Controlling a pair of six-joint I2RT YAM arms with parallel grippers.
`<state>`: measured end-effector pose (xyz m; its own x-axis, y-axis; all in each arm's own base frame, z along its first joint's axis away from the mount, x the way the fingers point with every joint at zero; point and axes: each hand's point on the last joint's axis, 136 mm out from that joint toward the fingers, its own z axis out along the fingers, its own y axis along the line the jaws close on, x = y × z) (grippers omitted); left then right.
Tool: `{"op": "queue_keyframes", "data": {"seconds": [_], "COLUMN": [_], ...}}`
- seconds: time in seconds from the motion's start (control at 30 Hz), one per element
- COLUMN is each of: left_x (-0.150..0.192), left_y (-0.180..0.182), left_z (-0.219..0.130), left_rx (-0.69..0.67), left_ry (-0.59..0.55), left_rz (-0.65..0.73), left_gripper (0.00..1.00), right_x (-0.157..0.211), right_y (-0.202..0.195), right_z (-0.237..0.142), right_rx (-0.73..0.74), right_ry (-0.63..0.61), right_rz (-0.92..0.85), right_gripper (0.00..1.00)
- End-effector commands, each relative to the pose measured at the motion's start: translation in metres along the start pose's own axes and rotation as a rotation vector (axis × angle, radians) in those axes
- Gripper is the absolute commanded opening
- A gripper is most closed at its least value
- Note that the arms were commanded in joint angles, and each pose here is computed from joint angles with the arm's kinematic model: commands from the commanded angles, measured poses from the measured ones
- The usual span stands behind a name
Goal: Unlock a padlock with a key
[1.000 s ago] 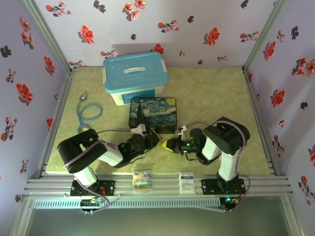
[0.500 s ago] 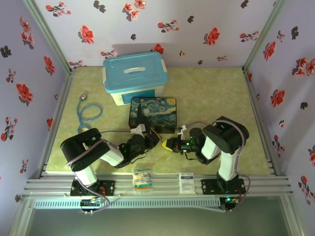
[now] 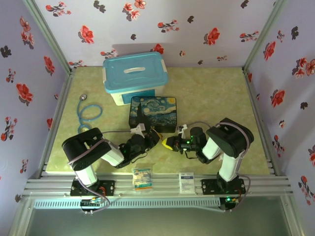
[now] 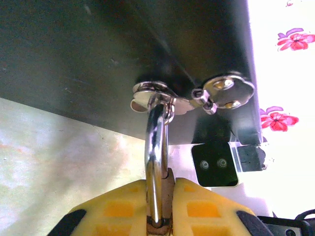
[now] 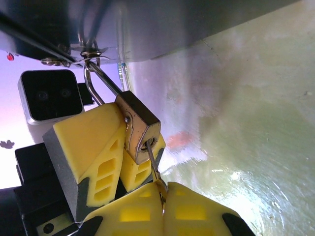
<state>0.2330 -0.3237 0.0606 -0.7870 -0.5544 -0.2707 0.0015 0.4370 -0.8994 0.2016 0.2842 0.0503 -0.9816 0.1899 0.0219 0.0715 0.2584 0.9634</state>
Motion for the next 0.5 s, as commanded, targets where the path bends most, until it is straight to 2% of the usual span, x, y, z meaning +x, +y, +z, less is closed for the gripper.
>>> {"op": "queue_keyframes", "data": {"seconds": [0.0, 0.13, 0.37, 0.47], "left_x": [0.025, 0.030, 0.036, 0.037], "left_y": [-0.036, -0.040, -0.043, -0.046], "left_z": [-0.004, -0.001, 0.003, 0.005], "left_rx": [0.131, 0.140, 0.147, 0.162], "left_ry": [0.100, 0.111, 0.124, 0.125], "left_rz": [-0.002, -0.005, -0.016, -0.029], "left_gripper": [0.00, 0.00, 0.00, 0.00], "right_x": [-0.019, -0.022, -0.029, -0.032], "right_y": [0.031, 0.018, 0.052, 0.055], "right_z": [0.005, 0.006, -0.006, -0.011], "right_rx": [-0.090, -0.056, -0.118, -0.112], "right_ry": [-0.053, -0.077, -0.179, -0.236], "right_rz": [-0.064, -0.043, -0.149, -0.191], "right_gripper": [0.00, 0.00, 0.00, 0.00]}}
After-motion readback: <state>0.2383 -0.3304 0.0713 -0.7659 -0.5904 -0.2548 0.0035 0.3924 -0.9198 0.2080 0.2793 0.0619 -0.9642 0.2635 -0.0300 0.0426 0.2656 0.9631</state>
